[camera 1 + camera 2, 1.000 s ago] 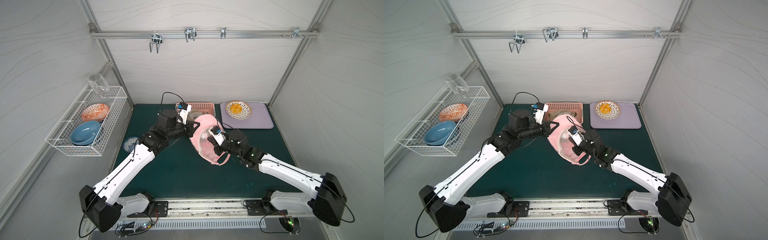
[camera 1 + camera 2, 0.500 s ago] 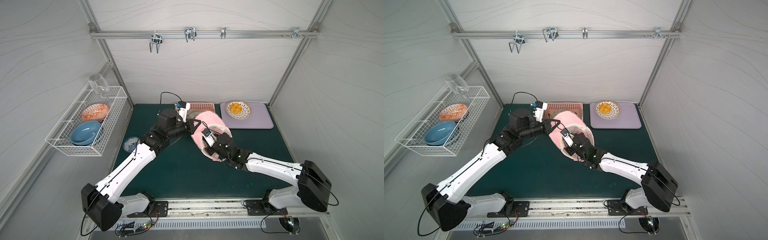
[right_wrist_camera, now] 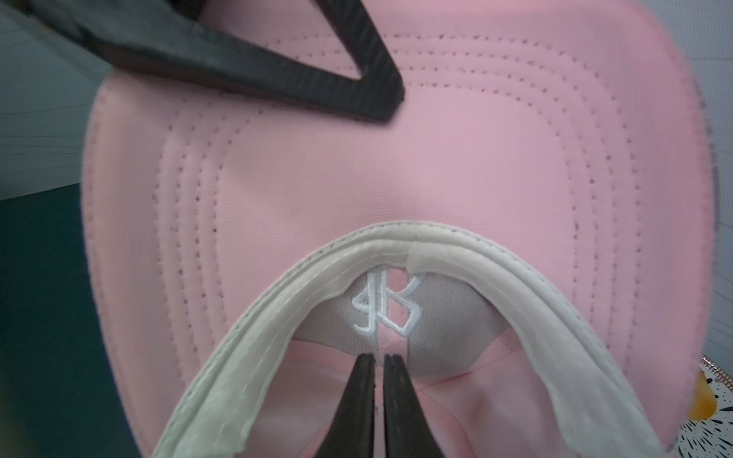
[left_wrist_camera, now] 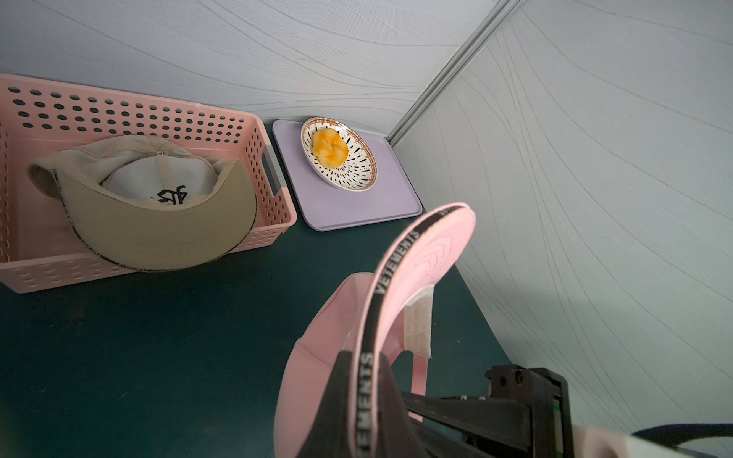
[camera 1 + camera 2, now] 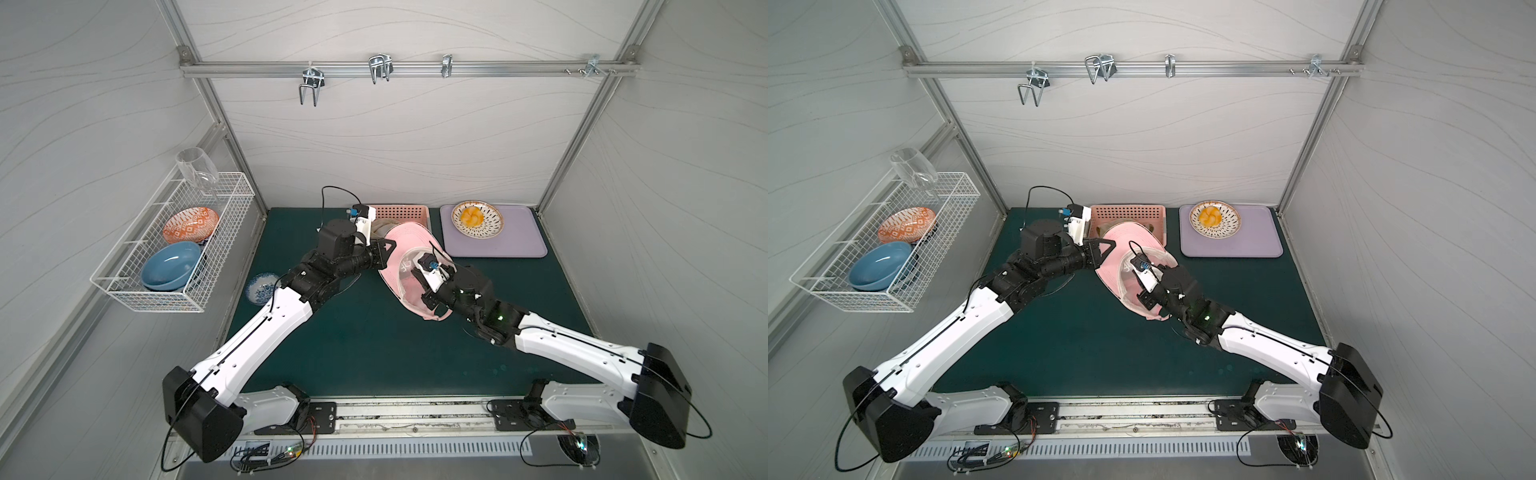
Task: Turn the baseball cap inside out
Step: Turn over the baseball cap.
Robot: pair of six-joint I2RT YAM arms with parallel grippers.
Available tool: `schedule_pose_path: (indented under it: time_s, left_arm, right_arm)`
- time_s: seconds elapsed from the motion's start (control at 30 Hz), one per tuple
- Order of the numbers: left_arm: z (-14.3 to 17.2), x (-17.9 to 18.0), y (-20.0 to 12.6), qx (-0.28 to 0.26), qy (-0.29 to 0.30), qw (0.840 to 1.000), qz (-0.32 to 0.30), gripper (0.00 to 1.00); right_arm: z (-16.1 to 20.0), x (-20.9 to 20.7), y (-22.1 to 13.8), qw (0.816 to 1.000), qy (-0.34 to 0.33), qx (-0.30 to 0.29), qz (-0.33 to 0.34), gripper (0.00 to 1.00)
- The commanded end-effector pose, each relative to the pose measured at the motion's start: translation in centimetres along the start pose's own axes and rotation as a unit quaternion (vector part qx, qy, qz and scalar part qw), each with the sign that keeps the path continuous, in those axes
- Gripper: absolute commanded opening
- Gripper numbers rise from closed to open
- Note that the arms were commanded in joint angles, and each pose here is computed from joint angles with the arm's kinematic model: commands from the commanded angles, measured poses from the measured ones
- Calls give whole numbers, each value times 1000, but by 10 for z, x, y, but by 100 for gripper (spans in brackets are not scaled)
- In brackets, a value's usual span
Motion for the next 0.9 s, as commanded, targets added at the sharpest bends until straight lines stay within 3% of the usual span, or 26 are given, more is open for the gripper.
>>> schedule_pose_path:
  time_s: [0.0, 0.33, 0.53, 0.87]
  left_arm:
    - [-16, -18, -4, -32, 2, 998, 52, 0]
    - [-19, -42, -11, -26, -43, 989, 138, 0]
    - [-18, -50, -8, -25, -77, 980, 182, 0]
    - [-28, -47, -27, -38, -52, 988, 141, 0]
  right_arm:
    - [11, -1, 7, 1000, -11, 14, 10, 11]
    - [14, -20, 26, 996, -5, 3, 85, 6]
    - [13, -25, 28, 996, -1, -4, 94, 5]
    - [44, -69, 24, 978, 47, 31, 203, 14]
Point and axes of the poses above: each gripper's point midway between its finger pads, its own y axis out along the fingers, its own x axis along the line the jaws close on, z = x × y, the point moved 4 cm from there along -y, back along the fingers, and after that the axes turned 15 degrees about y, right-handed, at the moved point
